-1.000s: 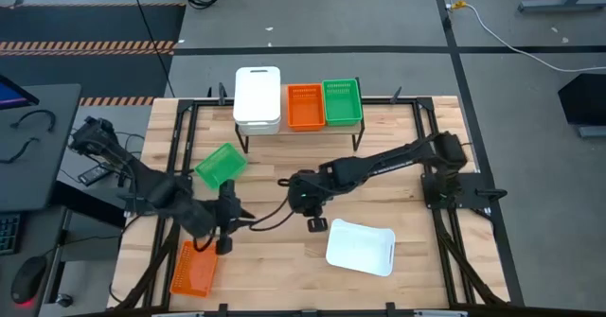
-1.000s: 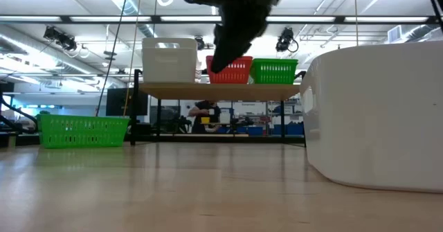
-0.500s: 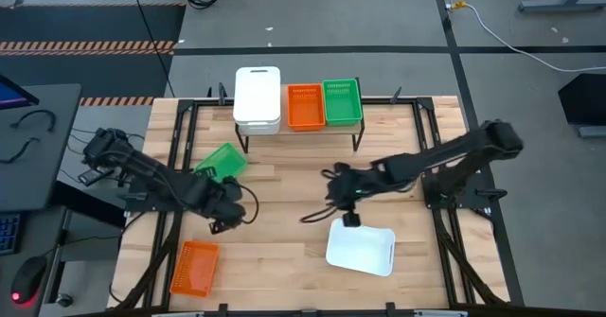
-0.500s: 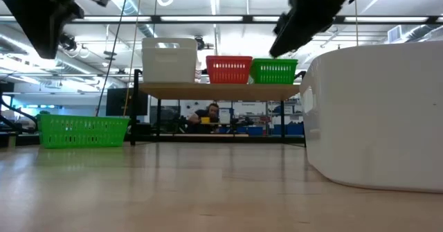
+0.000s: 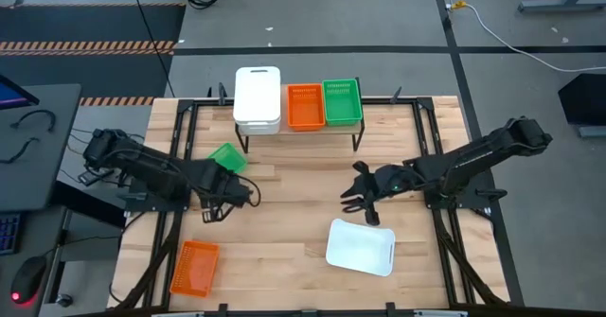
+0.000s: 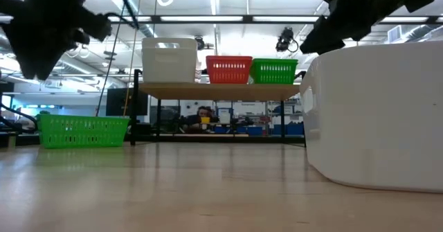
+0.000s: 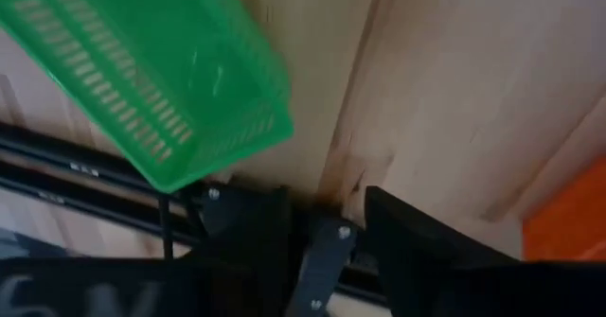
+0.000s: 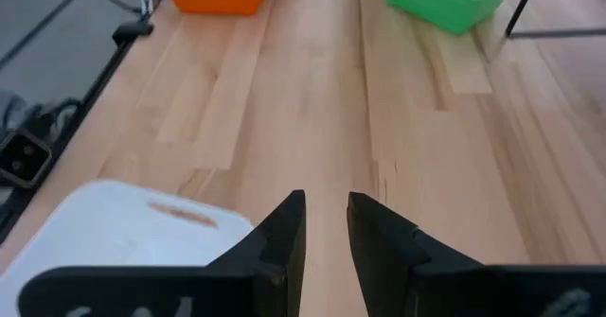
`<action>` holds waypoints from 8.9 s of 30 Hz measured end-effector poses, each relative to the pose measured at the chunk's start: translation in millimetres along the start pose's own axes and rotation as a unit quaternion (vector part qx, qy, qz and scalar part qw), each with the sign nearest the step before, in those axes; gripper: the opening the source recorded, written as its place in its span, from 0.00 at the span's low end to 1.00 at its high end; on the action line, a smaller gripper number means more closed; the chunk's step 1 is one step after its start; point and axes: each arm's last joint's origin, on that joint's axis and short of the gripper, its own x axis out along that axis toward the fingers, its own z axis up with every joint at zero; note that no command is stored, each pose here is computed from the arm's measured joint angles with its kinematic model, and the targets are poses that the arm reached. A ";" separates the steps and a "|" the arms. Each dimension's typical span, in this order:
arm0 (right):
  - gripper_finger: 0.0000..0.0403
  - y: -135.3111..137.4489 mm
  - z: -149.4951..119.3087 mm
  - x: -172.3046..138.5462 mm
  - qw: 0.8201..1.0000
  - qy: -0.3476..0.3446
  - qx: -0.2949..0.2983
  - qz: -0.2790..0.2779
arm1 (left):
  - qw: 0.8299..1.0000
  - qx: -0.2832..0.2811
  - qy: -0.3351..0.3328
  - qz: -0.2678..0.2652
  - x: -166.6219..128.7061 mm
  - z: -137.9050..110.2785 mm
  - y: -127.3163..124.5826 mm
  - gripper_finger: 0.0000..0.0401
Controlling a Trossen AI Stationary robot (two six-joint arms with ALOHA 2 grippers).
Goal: Stack baskets on shelf by color
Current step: Stack the green bin on top of the green bins on the shelf
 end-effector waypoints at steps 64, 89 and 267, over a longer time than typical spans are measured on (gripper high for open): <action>0.22 8.7 -7.5 0.8 1.000 -0.004 -0.020 0.010 | 0.992 0.060 0.083 -0.079 92.2 56.8 25.0 0.31; 0.22 8.7 -6.8 0.9 1.000 -0.007 -0.020 0.010 | 0.959 -0.079 -0.187 -0.196 -11.5 125.0 4.1 0.02; 0.04 9.9 52.5 176.1 0.950 0.283 -0.010 -0.129 | 0.698 -0.011 -0.705 -0.130 -55.9 21.5 -18.3 0.31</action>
